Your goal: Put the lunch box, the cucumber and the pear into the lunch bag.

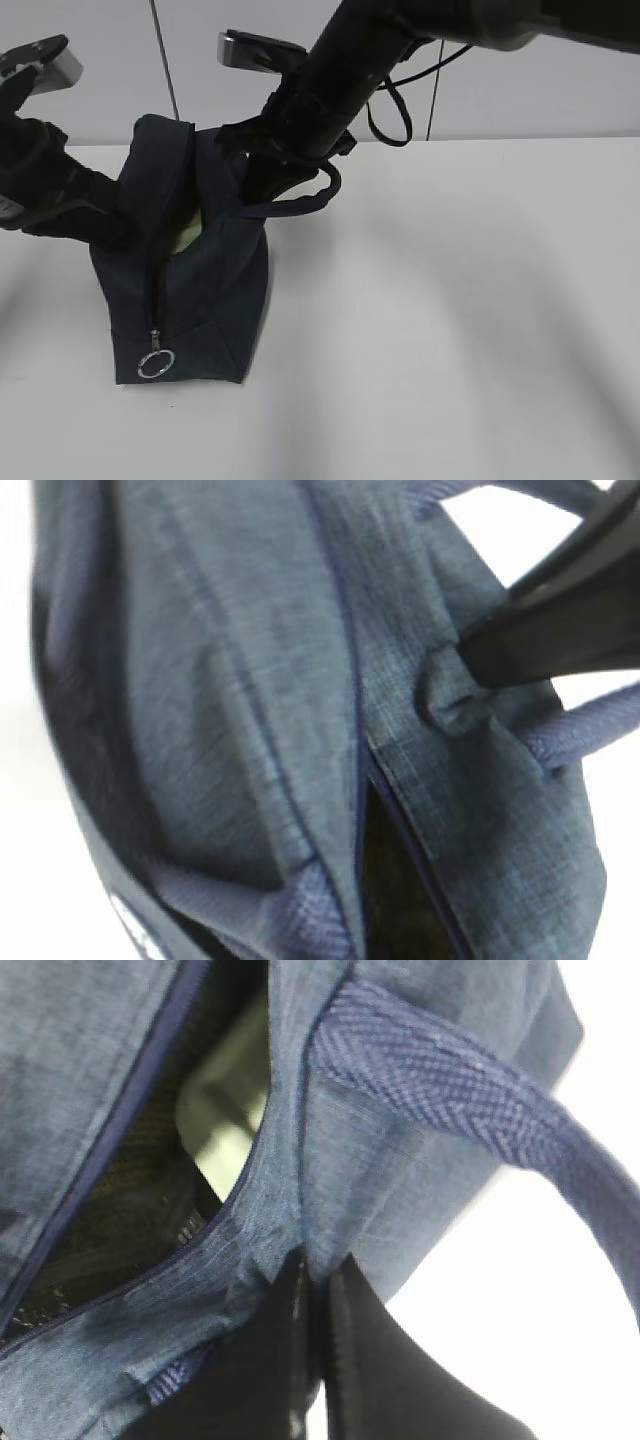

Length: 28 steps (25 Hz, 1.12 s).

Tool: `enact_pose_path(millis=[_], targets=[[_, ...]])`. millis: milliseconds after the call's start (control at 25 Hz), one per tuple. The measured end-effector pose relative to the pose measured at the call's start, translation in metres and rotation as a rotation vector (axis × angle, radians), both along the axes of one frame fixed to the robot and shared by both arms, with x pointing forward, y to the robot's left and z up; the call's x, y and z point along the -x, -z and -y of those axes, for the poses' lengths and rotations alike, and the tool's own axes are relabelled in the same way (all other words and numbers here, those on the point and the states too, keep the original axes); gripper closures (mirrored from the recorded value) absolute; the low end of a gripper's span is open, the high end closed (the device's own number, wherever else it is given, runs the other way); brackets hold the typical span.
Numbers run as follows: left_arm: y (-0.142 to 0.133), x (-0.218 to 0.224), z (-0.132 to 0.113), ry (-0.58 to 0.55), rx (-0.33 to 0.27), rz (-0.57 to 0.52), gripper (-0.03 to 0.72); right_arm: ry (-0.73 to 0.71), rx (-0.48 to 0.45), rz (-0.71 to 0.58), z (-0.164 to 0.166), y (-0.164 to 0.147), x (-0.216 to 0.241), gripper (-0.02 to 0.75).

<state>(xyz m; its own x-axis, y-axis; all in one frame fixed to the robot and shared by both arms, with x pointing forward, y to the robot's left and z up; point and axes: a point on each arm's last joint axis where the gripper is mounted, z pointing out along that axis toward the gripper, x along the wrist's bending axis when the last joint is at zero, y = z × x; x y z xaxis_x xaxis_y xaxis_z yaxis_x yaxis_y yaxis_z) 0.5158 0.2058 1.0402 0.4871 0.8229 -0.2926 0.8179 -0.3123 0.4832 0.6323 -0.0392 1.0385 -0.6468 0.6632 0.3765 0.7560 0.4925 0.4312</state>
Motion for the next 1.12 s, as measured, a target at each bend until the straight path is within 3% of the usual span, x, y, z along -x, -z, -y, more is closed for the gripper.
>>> enact_pose_path(millis=[240,480,760,880,1000,1120], targets=[[0.001,-0.014,0.019,0.030,0.025,-0.012,0.706,0.058,0.026,0.005,0.041,-0.026,0.004,0.732],[0.009,-0.025,0.041,0.079,0.035,-0.035,0.706,0.112,0.031,-0.039,0.075,-0.011,0.027,0.732],[0.010,-0.023,0.063,0.141,0.034,-0.037,0.702,0.103,-0.051,-0.040,0.078,0.003,0.043,0.721],[0.011,-0.023,0.064,0.145,0.033,-0.040,0.663,0.093,-0.089,-0.036,0.075,0.002,0.044,0.594],[0.011,-0.023,0.064,0.148,0.032,-0.045,0.559,0.082,-0.124,-0.029,0.073,-0.004,0.044,0.348],[0.011,-0.022,0.064,0.153,0.032,-0.051,0.440,0.059,-0.144,-0.025,0.071,-0.012,0.043,0.220]])
